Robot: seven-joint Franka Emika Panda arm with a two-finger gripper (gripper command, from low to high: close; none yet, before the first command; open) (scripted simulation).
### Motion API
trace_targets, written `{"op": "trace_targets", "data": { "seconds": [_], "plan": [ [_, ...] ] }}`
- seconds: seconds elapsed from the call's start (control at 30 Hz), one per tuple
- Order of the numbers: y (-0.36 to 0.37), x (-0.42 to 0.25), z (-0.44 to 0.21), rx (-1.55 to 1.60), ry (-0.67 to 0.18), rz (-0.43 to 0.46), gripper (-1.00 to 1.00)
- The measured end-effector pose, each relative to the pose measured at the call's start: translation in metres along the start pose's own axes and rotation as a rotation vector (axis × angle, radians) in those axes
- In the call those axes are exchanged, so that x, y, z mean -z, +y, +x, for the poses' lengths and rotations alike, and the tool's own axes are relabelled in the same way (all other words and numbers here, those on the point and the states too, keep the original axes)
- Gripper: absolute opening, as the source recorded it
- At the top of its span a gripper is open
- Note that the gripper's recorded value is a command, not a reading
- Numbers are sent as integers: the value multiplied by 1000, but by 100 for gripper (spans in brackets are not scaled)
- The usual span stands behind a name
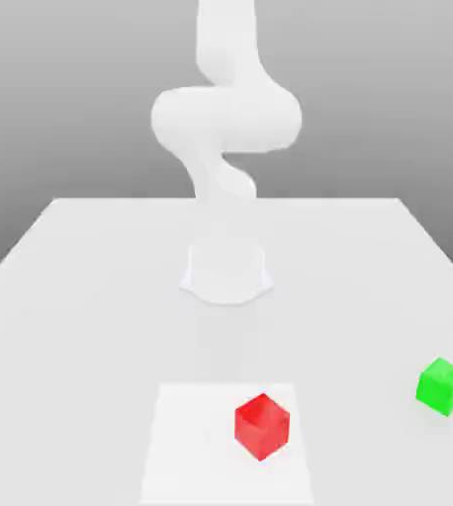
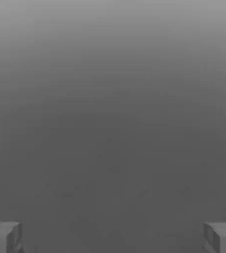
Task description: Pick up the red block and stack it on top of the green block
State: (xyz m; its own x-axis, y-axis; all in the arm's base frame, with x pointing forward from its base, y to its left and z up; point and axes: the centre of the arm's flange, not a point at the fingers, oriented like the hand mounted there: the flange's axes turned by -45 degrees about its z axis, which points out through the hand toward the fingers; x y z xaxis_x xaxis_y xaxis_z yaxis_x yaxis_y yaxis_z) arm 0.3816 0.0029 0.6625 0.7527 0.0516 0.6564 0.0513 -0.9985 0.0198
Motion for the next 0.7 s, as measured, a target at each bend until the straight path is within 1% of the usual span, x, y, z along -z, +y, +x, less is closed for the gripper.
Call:
{"op": "trace_targets", "data": {
  "seconds": [0.17,0.37,0.53,0.67,0.7],
  "plan": [
    [-10,-117,-31,140,-171,48,0],
    [-28,-233,-101,306,-364,113,0],
    [-41,-307,-180,446,-523,173,0],
    [-50,-349,-253,562,-648,227,0],
    [-51,-358,-266,577,-667,234,0]
  ]
}}
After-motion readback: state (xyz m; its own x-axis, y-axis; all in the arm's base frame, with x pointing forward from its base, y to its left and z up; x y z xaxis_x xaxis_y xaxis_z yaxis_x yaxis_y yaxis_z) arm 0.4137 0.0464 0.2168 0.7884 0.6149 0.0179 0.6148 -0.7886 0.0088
